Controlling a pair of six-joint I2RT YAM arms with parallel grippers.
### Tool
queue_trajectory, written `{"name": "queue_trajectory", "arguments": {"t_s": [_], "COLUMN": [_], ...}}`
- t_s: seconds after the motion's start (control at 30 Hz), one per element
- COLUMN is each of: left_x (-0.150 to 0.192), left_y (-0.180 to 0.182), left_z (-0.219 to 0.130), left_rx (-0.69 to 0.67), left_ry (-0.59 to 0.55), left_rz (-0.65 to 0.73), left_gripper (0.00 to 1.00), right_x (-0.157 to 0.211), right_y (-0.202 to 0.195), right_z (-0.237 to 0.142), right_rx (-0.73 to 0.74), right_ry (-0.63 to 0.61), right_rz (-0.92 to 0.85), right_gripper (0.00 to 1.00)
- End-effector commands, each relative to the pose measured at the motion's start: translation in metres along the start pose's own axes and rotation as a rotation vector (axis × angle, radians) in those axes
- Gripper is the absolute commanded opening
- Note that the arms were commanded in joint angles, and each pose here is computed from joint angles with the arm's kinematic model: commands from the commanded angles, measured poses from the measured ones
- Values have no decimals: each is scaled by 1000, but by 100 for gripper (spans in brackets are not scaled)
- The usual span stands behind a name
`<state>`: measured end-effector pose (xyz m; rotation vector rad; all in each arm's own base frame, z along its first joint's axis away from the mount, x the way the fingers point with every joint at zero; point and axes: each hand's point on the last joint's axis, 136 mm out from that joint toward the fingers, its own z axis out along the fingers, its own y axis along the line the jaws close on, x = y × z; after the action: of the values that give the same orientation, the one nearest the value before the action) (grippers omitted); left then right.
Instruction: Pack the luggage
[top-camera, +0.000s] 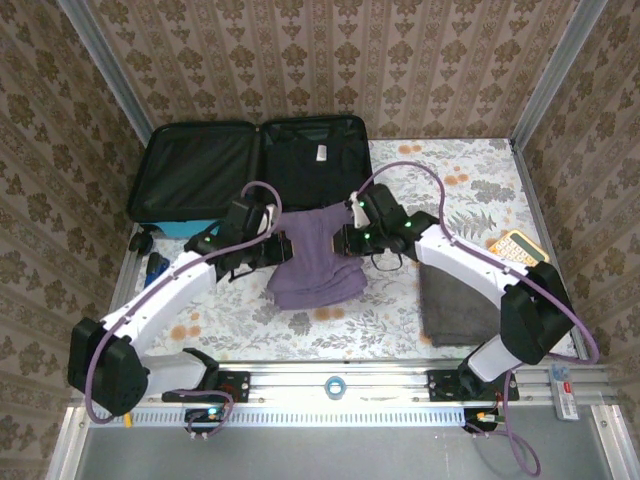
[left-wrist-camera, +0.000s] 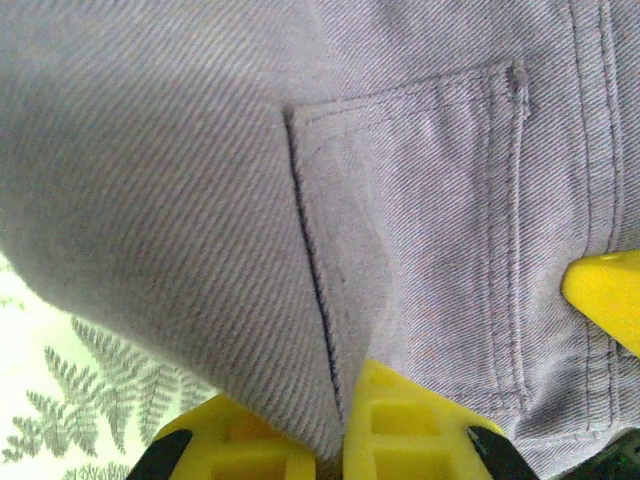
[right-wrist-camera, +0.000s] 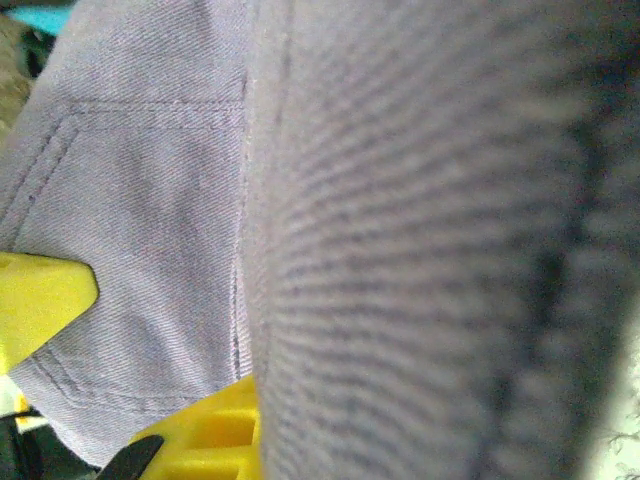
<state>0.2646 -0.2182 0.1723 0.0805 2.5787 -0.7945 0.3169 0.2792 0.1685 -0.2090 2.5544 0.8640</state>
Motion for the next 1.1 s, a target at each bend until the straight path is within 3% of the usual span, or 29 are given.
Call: {"name": "queue_trajectory", "arguments": {"t_s": [0.0,0.27,0.57,1.07], "left_x": [-32,-121,-192,-265], "left_y": [-19,-22,-24,-4], "left_z": [-10,-10,1,35], "left_rx": [71,107,138,149], "left_ry": [-45,-103,-169,-194], "left_rz": [69,86,98,99], "left_gripper": [0,0,0,0], "right_x": [-31,-106,-164,-233], "right_y": [22,32,22,-17], "right_z": [-27,-33,-18,30], "right_rx": [-73,-115,-135,-115], "right_ry": [-68,-153,-206,-228], "right_rz": [-40,-52,-37,13], "right_gripper": [0,0,0,0]}}
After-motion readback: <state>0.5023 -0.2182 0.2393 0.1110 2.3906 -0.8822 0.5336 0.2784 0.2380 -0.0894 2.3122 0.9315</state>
